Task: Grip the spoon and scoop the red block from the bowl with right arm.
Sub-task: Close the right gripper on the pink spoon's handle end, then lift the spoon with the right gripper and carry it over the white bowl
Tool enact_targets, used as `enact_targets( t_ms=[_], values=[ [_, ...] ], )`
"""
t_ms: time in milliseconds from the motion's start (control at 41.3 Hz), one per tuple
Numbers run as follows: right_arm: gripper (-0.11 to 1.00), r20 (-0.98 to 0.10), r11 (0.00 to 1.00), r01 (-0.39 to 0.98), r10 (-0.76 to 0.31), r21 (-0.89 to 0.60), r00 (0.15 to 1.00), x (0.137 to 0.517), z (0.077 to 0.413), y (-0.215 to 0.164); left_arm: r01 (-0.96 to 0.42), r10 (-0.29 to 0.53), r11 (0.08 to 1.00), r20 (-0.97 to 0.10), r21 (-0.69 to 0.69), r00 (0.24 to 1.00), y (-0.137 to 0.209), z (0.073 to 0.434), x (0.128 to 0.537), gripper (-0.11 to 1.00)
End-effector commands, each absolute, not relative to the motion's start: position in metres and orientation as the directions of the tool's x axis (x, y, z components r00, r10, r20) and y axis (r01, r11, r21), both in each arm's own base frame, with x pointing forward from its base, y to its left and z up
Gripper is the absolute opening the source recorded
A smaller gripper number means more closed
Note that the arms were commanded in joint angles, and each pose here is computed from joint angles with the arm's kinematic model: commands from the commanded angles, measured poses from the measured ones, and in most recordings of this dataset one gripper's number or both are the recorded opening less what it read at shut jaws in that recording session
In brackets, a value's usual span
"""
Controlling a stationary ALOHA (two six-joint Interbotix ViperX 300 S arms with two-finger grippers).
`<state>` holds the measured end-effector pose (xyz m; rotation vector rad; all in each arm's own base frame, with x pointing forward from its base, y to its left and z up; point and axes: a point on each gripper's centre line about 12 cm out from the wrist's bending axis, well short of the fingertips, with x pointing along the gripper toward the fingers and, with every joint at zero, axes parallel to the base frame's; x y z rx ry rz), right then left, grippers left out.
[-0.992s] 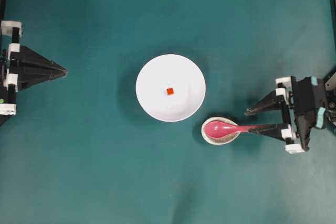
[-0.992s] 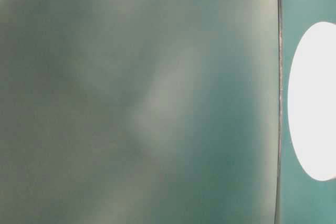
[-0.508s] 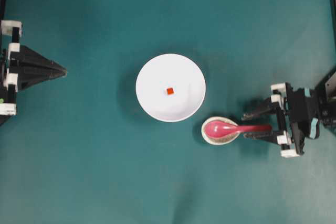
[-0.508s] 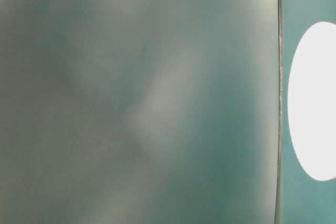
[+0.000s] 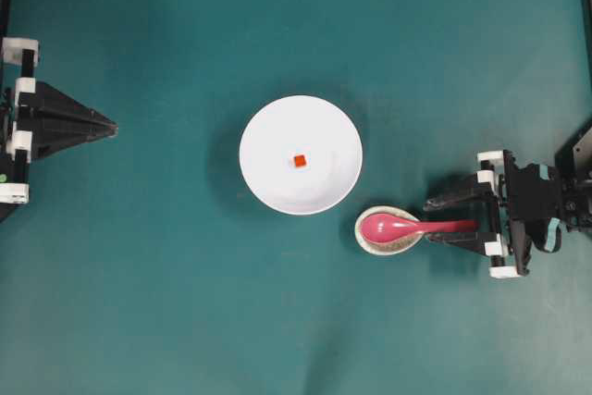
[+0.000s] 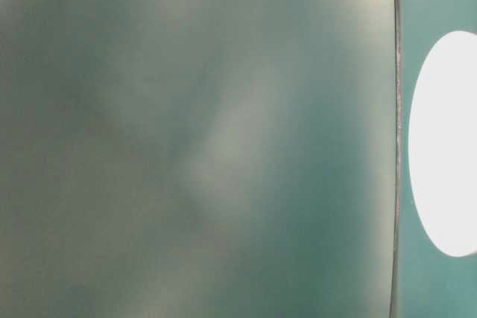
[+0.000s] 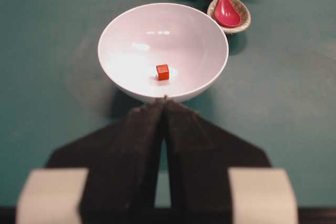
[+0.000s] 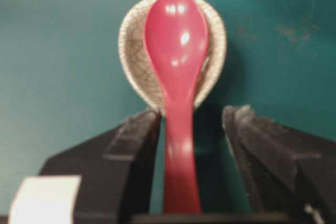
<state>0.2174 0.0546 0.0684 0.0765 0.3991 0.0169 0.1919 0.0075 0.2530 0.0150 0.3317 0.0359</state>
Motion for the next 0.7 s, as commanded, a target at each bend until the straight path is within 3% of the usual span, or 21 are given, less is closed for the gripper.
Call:
enact_targets(
  t_ms=[0,678],
  values=[
    [0.57,-0.367,0.996,-0.008,0.038,0.083,0.929,0.2183,0.0718,0.0578,-0.036,0.041,0.999,-0.311,0.024,0.95,0.0083,0.2595,0.1938,0.0],
    [0.56,-0.385,0.999,-0.02,0.033,0.038,0.922,0.2131,0.0695,0.0577,-0.034,0.04,0.999,-0.319,0.022,0.947,0.0079,0.2585,0.1932,0.0]
  ],
)
